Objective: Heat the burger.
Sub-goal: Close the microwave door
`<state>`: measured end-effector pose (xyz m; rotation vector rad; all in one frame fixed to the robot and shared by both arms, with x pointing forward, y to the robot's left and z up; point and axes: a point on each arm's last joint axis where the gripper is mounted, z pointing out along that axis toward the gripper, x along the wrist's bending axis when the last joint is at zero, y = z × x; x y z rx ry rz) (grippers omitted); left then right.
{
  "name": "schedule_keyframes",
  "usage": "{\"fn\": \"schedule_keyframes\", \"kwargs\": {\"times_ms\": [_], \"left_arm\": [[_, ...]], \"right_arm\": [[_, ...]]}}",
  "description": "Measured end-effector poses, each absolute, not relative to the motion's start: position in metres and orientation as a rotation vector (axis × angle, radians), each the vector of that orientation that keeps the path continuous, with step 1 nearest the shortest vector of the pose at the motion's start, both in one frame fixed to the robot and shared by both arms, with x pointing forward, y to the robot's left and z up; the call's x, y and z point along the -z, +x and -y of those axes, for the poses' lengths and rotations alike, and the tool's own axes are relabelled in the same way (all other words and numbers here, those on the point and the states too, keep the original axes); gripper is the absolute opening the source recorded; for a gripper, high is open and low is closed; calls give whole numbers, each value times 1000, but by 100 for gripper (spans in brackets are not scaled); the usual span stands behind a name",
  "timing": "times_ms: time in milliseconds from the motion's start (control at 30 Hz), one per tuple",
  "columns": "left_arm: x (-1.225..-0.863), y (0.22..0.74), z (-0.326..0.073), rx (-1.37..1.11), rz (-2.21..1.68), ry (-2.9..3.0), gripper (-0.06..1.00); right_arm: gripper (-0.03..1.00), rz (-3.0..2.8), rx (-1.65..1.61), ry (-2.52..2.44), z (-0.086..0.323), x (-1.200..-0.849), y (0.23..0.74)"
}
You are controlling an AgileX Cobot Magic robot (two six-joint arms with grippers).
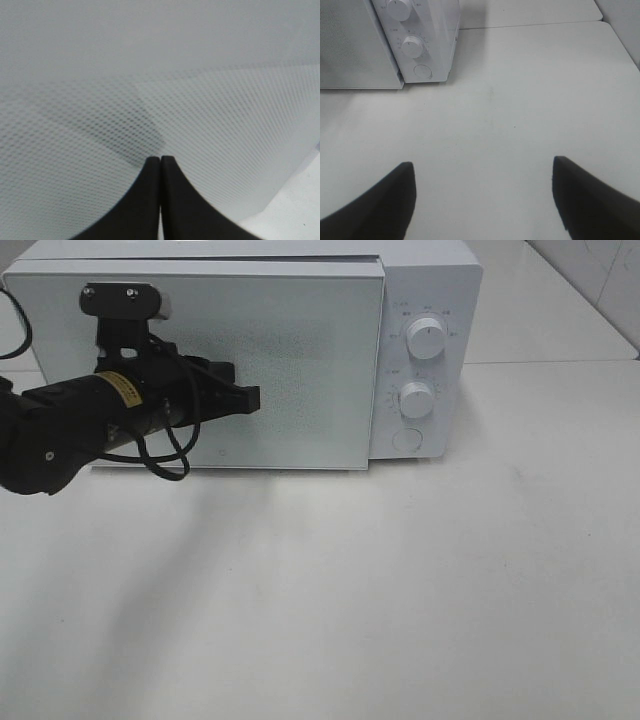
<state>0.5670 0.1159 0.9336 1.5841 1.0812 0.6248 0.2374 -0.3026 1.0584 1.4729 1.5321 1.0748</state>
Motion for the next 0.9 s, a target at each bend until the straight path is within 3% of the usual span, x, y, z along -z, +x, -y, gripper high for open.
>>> {"fn": "schedule_keyframes", "kwargs": {"times_ms": [900], "left_arm": [[-942, 589, -18, -533, -896, 1632, 0]], "right_arm": [[73, -1532, -1075, 1473, 303, -1058, 237]]}}
